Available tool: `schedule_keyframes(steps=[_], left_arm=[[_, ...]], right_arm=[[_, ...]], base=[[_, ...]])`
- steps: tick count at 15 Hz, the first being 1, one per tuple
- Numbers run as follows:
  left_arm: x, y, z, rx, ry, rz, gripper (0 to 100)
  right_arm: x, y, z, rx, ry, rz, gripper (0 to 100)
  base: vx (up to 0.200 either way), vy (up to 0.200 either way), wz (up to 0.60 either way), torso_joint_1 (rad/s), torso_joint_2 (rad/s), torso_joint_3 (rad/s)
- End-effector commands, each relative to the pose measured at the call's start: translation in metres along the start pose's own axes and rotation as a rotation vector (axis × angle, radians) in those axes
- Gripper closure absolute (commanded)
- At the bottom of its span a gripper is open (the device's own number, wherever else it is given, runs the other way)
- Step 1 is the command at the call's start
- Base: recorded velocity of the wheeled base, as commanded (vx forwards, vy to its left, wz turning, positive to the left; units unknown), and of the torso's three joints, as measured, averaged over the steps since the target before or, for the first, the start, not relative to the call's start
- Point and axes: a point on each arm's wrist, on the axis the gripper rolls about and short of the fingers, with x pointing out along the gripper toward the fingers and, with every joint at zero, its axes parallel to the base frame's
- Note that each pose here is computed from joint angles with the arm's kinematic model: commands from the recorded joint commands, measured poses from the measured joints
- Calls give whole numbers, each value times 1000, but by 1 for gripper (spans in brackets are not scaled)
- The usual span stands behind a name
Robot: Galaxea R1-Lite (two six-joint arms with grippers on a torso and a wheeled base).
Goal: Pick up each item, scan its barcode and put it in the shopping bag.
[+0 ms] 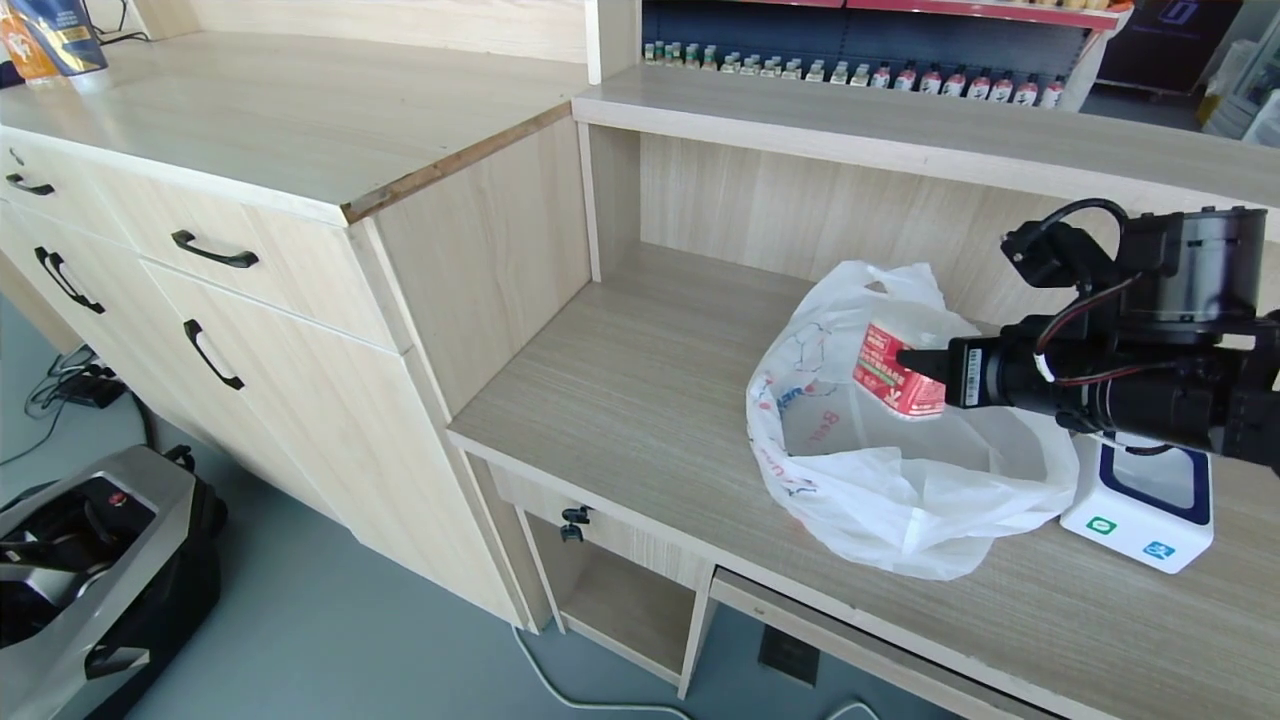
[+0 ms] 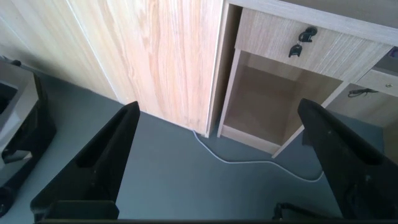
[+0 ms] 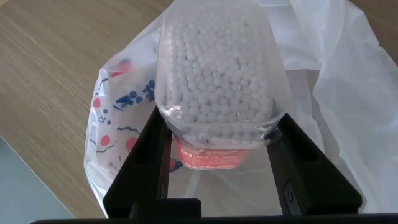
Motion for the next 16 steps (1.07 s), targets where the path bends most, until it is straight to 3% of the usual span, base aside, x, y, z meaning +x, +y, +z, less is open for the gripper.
schedule_keyframes(steps=[1,16], left_arm=[[0,0,0,0,1,-1,0],[0,0,0,0,1,1,0]], right_arm=[[18,-2,-10,-4,20,15,100],[32,1,-43,-50,58,86,100]], base=[[0,0,0,0,0,0],[0,0,0,0,0,0]])
